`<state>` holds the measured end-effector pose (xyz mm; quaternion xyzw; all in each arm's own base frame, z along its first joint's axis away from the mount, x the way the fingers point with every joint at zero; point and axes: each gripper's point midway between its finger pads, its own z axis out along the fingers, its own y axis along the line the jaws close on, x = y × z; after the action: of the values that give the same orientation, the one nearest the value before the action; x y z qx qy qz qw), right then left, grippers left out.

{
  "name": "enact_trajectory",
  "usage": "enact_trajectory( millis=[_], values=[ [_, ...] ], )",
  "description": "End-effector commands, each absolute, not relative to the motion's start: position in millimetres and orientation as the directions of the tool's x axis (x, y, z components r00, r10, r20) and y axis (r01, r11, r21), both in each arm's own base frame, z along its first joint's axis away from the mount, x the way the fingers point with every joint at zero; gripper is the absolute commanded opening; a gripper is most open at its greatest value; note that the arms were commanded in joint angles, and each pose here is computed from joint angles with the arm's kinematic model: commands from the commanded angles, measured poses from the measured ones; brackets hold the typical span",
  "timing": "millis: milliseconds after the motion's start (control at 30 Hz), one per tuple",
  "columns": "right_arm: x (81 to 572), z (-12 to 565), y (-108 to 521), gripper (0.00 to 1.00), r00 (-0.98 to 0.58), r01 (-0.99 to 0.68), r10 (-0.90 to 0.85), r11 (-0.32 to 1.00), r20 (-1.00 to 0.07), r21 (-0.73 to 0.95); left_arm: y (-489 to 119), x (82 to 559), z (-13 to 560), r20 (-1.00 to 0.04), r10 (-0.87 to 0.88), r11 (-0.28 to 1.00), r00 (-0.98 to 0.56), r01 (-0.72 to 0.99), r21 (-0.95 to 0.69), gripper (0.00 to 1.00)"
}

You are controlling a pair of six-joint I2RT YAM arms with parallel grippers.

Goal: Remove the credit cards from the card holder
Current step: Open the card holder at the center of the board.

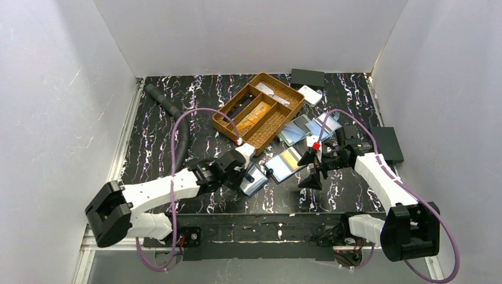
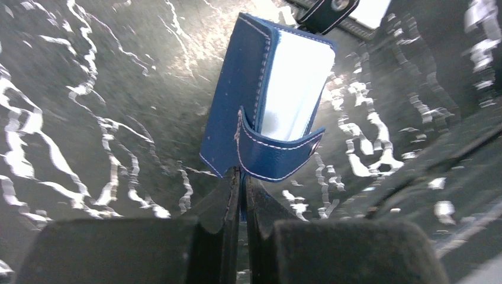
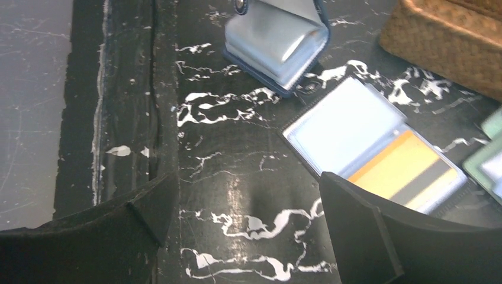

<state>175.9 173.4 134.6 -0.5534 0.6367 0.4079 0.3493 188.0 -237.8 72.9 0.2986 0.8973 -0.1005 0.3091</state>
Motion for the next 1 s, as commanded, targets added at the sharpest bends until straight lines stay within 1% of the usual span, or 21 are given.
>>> enact_trajectory(
  millis=[0,100,133,200,267,367,533,667,767,867,967],
  values=[
    [161,143,191,0.98,-0.100,-0.990,-0.406,-0.053,-0.908,0.133,-261,162,84,-0.566,0.134,0.812,-0.813,0.417,-0.408,0.00],
    [144,136,215,0.97,-0.047,-0.977,-0.461,-0.161,-0.886,0.136,-275,148,78,-0.448,-0.061,0.740,-0.892,0.261,-0.620,0.00],
    [142,134,223,0.97,-0.028,-0.975,-0.480,-0.180,-0.877,0.130,-275,145,73,-0.400,-0.114,0.726,-0.910,0.198,-0.658,0.00],
    [136,128,238,0.95,-0.005,-0.969,-0.525,-0.206,-0.851,0.133,-273,139,61,-0.330,-0.176,0.714,-0.927,0.111,-0.692,0.00],
    [134,126,251,0.94,-0.005,-0.966,-0.547,-0.214,-0.837,0.146,-265,139,50,-0.304,-0.238,0.720,-0.923,0.043,-0.693,0.00],
    [130,125,267,0.89,-0.023,-0.958,-0.561,-0.225,-0.828,0.179,-248,139,39,-0.300,-0.317,0.729,-0.900,-0.028,-0.684,0.00],
    [129,117,287,0.89,0.054,-0.960,-0.573,-0.254,-0.818,0.115,-214,138,23,-0.304,-0.440,0.736,-0.845,-0.145,-0.662,0.00],
    [138,109,300,0.89,0.096,-0.963,-0.547,-0.261,-0.832,0.060,-190,133,14,-0.327,-0.457,0.781,-0.827,-0.198,-0.593,0.00],
    [143,105,314,0.85,0.103,-0.966,-0.531,-0.254,-0.841,0.042,-173,131,11,-0.338,-0.471,0.809,-0.815,-0.246,-0.535,0.00],
    [147,98,325,0.76,0.110,-0.969,-0.533,-0.244,-0.839,0.028,-163,126,6,-0.329,-0.472,0.830,-0.818,-0.286,-0.479,0.00],
    [147,90,334,0.63,0.090,-0.972,-0.541,-0.230,-0.836,0.044,-155,120,-1,-0.314,-0.475,0.844,-0.822,-0.324,-0.427,0.00]
  ],
)
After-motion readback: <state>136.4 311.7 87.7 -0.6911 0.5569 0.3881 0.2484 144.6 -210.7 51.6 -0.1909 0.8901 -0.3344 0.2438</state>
